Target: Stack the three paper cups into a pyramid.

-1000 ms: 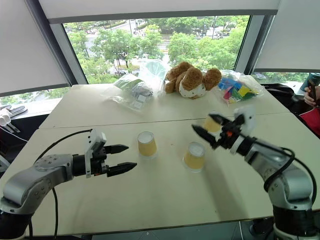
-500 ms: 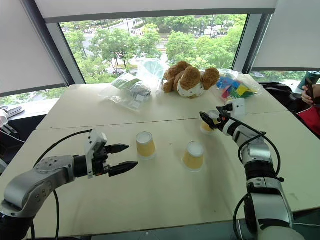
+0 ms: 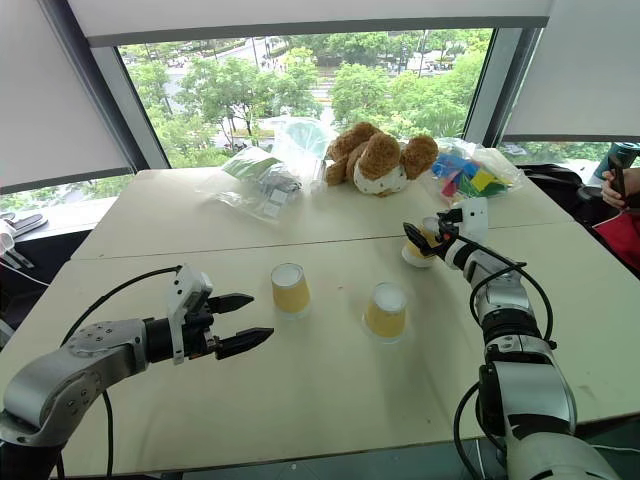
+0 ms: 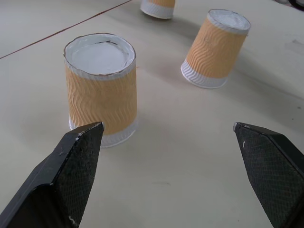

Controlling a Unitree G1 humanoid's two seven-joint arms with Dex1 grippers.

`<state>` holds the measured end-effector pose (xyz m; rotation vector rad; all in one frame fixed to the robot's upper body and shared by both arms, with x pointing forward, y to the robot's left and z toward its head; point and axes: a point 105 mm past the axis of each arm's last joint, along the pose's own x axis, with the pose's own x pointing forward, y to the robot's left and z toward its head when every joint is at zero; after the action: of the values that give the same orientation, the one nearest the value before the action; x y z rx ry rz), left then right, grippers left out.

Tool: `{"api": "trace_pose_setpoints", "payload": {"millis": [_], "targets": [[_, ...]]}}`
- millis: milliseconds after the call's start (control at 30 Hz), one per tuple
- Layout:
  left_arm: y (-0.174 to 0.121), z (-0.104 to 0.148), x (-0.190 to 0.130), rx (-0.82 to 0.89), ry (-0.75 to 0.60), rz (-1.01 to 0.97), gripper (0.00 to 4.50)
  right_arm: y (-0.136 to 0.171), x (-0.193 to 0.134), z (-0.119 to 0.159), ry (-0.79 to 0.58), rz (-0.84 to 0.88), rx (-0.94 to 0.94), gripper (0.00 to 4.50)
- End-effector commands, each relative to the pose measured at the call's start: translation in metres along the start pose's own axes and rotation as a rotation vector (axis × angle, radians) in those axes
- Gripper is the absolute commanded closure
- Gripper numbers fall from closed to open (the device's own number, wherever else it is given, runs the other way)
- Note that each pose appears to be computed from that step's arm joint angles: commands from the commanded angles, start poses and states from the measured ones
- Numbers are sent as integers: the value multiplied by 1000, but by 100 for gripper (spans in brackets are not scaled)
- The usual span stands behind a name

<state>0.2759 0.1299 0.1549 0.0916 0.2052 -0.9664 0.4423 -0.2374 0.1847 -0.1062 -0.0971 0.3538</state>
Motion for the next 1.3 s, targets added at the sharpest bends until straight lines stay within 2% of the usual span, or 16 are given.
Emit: {"api": "trace_pose_setpoints", "payload": {"millis": [33,200,633,700,767,800,833,933,1067,1167,1300], "targets": [[-1,10,-2,44,-31,8,0,-1,0,26,-100,12,-10,4],[-1,9,-1,45,-32,5,0,4,1,25,-97,27,-14,4],[1,8,-1,52,-30,14,0,8,5,-4,3,25,84,4],[1,8,-1,53,-30,16,0,7,6,-4,-2,17,85,55],[1,8,-2,53,-28,17,0,7,7,-2,-12,12,89,133],[1,7,-2,53,-28,17,0,7,7,-1,-13,11,88,191],[1,7,-2,53,-27,17,0,6,7,-1,-15,12,86,203],[1,7,-1,52,-26,15,0,5,5,4,-35,14,73,203],[2,5,-3,54,-20,12,0,4,-14,26,-96,94,12,203],[2,4,-5,50,-15,6,0,20,-53,28,-47,206,-65,203],[3,2,-6,42,-6,-9,0,44,-91,26,24,256,-56,203]]}}
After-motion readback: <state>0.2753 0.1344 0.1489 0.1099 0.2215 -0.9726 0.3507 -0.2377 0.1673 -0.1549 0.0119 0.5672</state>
